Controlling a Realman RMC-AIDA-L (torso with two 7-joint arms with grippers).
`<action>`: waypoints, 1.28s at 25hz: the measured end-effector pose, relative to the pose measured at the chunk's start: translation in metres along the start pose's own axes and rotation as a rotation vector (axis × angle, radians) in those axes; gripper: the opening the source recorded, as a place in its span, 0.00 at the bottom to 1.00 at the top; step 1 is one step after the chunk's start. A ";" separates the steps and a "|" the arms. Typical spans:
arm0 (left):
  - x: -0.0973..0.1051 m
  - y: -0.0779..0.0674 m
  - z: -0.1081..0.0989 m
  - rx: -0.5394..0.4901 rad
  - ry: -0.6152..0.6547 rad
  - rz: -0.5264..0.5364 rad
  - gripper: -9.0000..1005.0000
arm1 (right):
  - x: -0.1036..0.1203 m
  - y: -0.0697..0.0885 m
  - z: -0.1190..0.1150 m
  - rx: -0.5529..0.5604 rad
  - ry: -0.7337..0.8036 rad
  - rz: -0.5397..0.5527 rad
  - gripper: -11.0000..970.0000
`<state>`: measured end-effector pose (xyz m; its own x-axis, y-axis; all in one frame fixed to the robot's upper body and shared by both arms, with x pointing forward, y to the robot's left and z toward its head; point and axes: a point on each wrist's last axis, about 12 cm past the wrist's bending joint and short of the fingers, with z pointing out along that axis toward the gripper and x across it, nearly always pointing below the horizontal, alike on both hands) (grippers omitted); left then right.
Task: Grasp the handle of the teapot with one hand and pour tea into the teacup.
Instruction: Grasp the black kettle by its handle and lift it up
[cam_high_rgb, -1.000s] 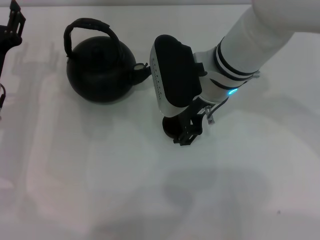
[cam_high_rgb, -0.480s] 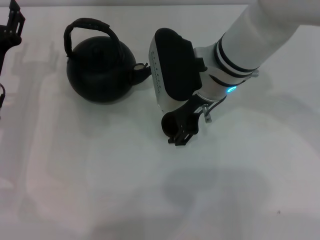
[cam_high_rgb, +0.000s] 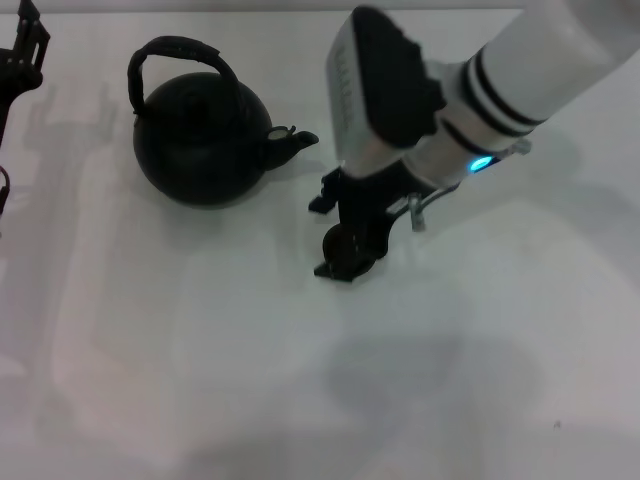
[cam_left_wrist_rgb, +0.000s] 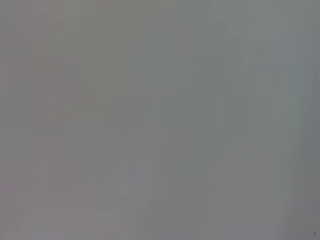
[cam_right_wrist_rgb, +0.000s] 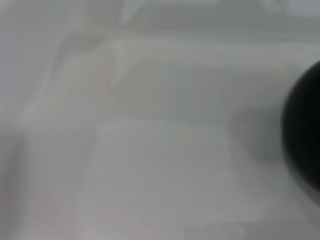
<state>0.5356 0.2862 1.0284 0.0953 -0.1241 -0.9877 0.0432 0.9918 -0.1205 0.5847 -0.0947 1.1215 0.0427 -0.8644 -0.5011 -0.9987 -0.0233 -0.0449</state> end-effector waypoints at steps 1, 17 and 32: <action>0.000 0.000 0.000 0.000 -0.002 0.001 0.69 | 0.003 -0.001 -0.003 0.002 -0.025 0.022 0.87; -0.009 0.006 0.003 0.010 -0.062 0.045 0.69 | 0.098 -0.024 -0.077 0.077 -0.799 0.756 0.87; -0.005 0.003 -0.004 0.029 -0.044 0.038 0.69 | 0.235 0.020 -0.094 0.858 -1.344 1.095 0.86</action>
<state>0.5318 0.2898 1.0327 0.1407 -0.0886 -0.9861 0.0672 0.9945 -0.0798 0.5719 -0.3456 1.0834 -0.0882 0.5716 -0.8158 -0.3421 0.7518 0.5637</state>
